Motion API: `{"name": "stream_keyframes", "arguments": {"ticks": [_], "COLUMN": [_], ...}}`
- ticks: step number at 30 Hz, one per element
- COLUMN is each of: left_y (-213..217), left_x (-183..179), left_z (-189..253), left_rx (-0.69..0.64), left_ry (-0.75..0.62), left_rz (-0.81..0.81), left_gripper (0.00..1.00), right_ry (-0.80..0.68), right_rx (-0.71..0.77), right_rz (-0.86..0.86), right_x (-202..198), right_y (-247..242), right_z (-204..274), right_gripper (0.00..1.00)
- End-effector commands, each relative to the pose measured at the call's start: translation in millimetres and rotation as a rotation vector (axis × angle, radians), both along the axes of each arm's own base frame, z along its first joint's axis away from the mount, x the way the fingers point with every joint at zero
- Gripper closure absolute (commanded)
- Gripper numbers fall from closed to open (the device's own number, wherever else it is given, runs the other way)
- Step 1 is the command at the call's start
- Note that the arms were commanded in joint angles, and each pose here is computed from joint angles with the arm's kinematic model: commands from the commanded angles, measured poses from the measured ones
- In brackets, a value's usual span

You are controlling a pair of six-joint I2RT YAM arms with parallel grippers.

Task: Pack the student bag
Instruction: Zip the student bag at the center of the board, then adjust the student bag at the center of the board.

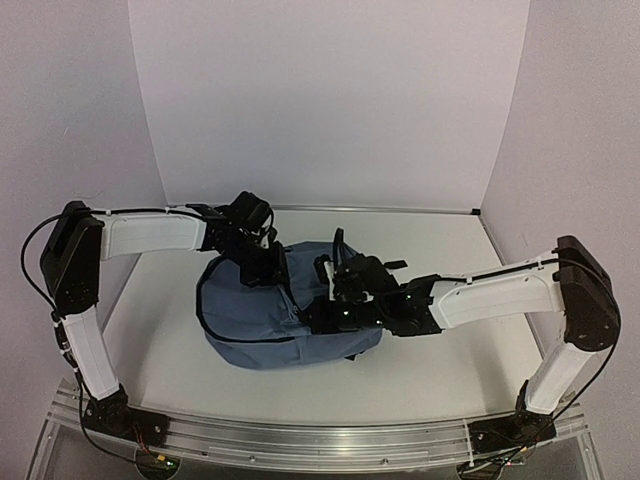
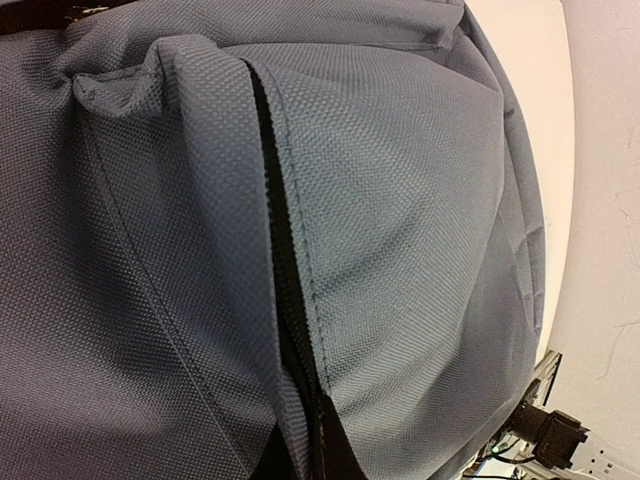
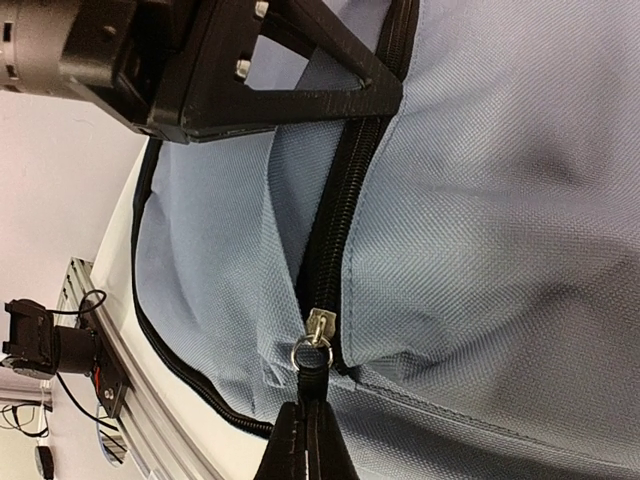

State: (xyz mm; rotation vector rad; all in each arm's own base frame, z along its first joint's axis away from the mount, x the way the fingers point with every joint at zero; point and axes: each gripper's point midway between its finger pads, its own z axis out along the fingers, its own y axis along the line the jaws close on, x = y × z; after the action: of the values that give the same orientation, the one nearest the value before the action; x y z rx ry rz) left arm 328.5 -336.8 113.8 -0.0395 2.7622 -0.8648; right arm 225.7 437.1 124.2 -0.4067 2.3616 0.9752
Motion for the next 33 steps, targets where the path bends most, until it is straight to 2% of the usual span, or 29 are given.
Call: {"name": "stream_keyframes", "arguments": {"ticks": [1,6,7,9,12,14,18,25,27,31,33], "left_y": [31.2,20.9,20.0,23.0,36.0,44.3,59.8,70.4,72.0,85.8,93.4], "left_x": [59.5,69.6,72.7,79.2,91.7,100.0,121.4,153.5,155.6,154.7,150.4], "left_z": [14.2,12.5,11.9,10.6,10.1,13.8,18.9,26.9,33.1,49.2,59.4], "left_rx": [0.030,0.022,0.024,0.031,0.042,0.046,0.045,0.055,0.061,0.092,0.098], "left_ry": [-0.123,-0.127,-0.128,-0.131,-0.145,-0.175,-0.221,-0.280,-0.300,-0.370,-0.411], "left_rz": [0.108,0.053,0.046,0.042,0.051,0.050,0.055,0.015,0.012,0.059,0.083], "left_gripper": [1.00,1.00,1.00,1.00,1.00,1.00,1.00,0.98,0.87,0.40,0.27], "right_ry": [0.049,0.022,0.011,-0.022,-0.092,-0.135,-0.198,-0.203,-0.199,-0.242,-0.260], "right_rx": [-0.019,-0.005,0.006,0.034,0.078,0.090,0.066,0.035,0.023,-0.022,-0.041], "right_rz": [0.064,0.041,0.037,0.022,-0.017,-0.046,-0.122,-0.214,-0.248,-0.316,-0.339], "right_x": [-25.5,-15.9,-12.7,-5.3,6.2,11.7,28.6,71.9,86.7,106.2,115.6], "right_y": [3.4,12.4,16.8,22.9,24.9,20.1,0.7,-42.9,-61.2,-88.0,-98.9], "right_z": [1.5,10.7,17.1,34.7,68.2,84.7,96.8,92.8,88.8,87.6,87.9], "right_gripper": [1.00,1.00,0.93,0.70,0.47,0.36,0.21,0.07,0.04,0.02,0.02]}}
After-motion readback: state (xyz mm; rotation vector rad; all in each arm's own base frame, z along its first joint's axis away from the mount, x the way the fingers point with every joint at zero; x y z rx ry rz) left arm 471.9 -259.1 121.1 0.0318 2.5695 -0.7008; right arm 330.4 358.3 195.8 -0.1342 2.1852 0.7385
